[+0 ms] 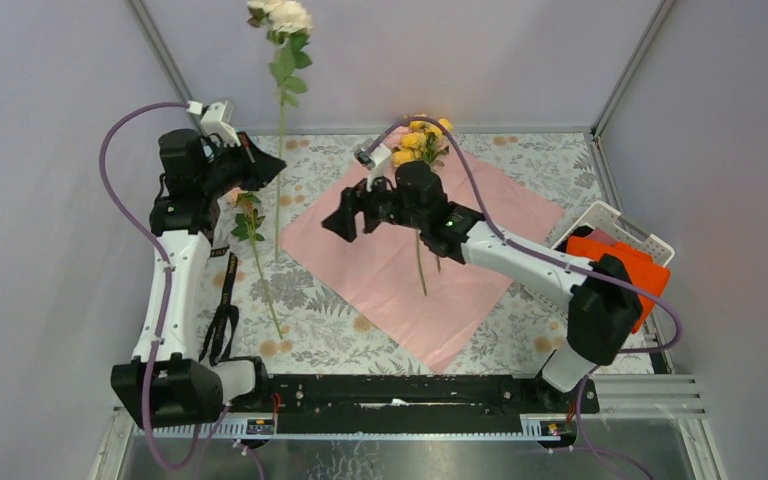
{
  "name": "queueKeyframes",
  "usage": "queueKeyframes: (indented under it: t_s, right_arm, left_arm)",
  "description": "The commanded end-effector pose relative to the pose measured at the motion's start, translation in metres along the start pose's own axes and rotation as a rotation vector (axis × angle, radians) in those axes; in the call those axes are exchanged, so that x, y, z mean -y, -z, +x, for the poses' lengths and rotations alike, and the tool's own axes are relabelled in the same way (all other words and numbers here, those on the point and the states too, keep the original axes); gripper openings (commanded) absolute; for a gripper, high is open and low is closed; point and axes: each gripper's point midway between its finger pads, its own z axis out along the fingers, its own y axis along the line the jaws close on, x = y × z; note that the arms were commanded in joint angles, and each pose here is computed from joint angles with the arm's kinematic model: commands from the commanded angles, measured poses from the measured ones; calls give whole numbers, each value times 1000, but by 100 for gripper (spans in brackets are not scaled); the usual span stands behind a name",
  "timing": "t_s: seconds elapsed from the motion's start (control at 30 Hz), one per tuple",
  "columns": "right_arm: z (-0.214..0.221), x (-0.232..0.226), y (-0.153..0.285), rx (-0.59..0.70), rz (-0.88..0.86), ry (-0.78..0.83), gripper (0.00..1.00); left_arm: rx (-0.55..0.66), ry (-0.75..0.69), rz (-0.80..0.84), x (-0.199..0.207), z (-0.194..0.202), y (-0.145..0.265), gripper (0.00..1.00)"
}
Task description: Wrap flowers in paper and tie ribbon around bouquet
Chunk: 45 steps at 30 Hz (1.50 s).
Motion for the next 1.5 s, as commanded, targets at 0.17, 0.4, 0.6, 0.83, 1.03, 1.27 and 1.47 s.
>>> queueKeyframes:
  t_s: [0.17,0.4,0.6,0.83,1.03,1.27,1.47]
  right_arm:
    - [-95,-92,-38,353,-480,-183,93]
    - [-75,-72,-66,305,-404,-307,7]
    - [-43,46,-28,200,26,-381,0]
    - [75,188,58,-295,645,-194,0]
    - [110,224,63,-425,733,-181,7]
    - [134,239,69,-581,760,-205,59]
    - [114,222,81,-508,728,-209,65]
  left_arm:
    - [47,74,272,89,-11,-1,0]
    - [36,125,289,88,-1,-7,0]
    - [-28,-47,-107,8,17,-18,99]
    - [-295,-220,-634,-135,105,-5,99]
    - [-361,-61,-712,-182,142,-12,99]
    - [-500,60,-778,-216,188,-39,89]
    - [-575,138,-803,-234,223,-56,70]
